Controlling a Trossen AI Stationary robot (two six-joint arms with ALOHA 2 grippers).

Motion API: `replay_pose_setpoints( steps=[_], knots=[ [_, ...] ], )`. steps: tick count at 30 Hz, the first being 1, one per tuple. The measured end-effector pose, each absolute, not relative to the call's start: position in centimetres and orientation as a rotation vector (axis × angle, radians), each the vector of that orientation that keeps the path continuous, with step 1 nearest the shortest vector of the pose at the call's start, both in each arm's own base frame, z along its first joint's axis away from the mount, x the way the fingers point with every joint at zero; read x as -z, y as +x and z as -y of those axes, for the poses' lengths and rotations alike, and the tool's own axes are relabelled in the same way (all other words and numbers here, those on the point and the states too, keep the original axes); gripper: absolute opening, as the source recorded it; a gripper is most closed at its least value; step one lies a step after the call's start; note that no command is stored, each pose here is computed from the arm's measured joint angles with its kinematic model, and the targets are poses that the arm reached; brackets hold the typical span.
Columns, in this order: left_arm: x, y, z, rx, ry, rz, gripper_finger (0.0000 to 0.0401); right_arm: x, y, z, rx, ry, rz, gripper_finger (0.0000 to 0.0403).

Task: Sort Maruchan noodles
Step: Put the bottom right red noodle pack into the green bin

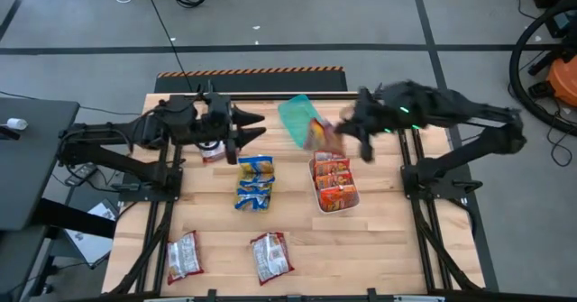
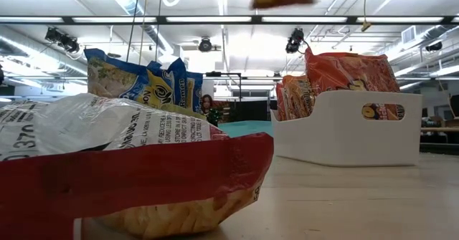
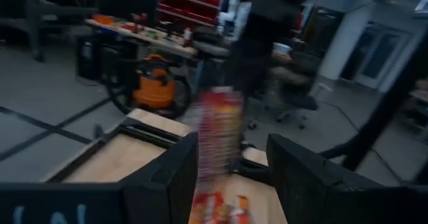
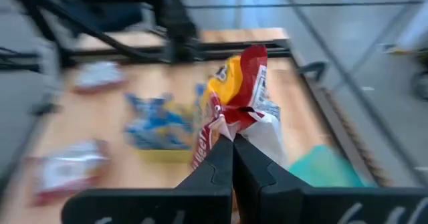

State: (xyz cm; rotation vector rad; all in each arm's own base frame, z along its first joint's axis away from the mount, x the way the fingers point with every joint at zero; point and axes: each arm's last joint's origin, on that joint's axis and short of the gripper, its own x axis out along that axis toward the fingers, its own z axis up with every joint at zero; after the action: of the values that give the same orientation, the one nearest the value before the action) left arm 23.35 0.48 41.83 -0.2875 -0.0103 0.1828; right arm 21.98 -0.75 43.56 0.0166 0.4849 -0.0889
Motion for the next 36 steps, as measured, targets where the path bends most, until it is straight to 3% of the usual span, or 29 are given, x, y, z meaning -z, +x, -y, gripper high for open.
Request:
replay_pose_setpoints(
  steps=[13,20,28,36],
  knots=[
    [-41.3,22.9,1.1,-0.11,-0.299,-0.065,0.018,-36.6,29.3,12.2,0.267,-0.286,-0.776,0.0002],
    [-40.2,22.2,1.6,-0.126,-0.341,-0.191,0.018,-31.1,31.9,16.1,0.19,-0.345,-0.946,0.0002],
    [-40.4,21.5,-0.2,-0.246,-0.314,-0.177,0.018,-26.3,34.0,17.4,0.069,-0.364,-1.067,0.0002],
    [-40.7,20.7,-3.9,-0.425,-0.298,-0.141,0.018,-27.2,32.7,19.2,0.136,-0.438,-1.07,0.0003]
  ],
)
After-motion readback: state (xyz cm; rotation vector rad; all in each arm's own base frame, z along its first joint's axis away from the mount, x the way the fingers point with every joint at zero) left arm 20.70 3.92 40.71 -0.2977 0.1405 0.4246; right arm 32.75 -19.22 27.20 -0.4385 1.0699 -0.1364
